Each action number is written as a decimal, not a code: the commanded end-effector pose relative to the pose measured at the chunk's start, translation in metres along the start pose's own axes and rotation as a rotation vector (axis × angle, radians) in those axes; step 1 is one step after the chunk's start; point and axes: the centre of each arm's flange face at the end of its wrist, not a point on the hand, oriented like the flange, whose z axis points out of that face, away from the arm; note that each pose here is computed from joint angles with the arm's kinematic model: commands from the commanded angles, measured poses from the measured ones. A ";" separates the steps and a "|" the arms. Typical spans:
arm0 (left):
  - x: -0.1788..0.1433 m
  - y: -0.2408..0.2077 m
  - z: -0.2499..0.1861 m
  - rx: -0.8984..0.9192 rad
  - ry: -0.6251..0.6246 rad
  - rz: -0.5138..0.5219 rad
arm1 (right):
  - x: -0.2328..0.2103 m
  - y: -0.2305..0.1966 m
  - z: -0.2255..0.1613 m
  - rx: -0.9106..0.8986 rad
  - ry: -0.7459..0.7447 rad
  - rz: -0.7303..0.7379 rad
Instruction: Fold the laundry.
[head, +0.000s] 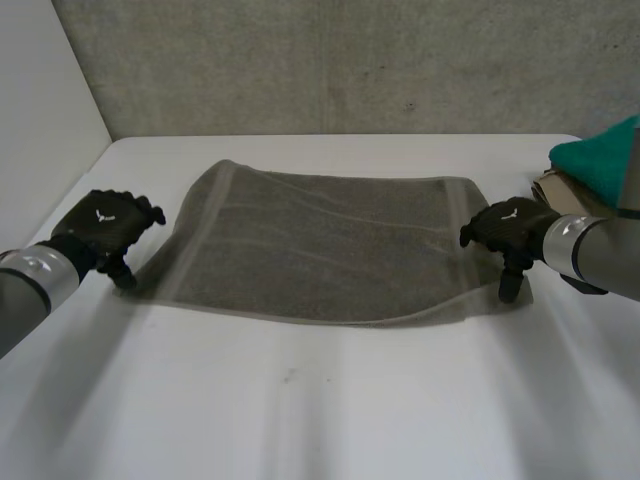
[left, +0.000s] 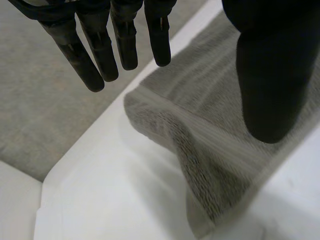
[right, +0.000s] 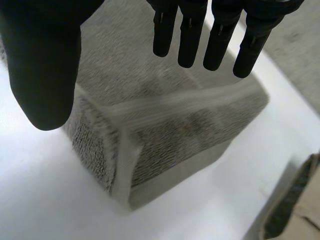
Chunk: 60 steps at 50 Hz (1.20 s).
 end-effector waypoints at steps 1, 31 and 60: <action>-0.001 0.020 -0.005 -0.058 0.064 0.050 | -0.009 0.012 0.014 -0.145 -0.052 -0.004; -0.014 0.022 0.006 -0.062 0.021 -0.082 | -0.044 0.062 -0.031 -0.004 0.128 0.219; -0.012 0.019 0.005 -0.065 0.014 -0.108 | -0.029 0.064 0.018 0.152 0.275 0.168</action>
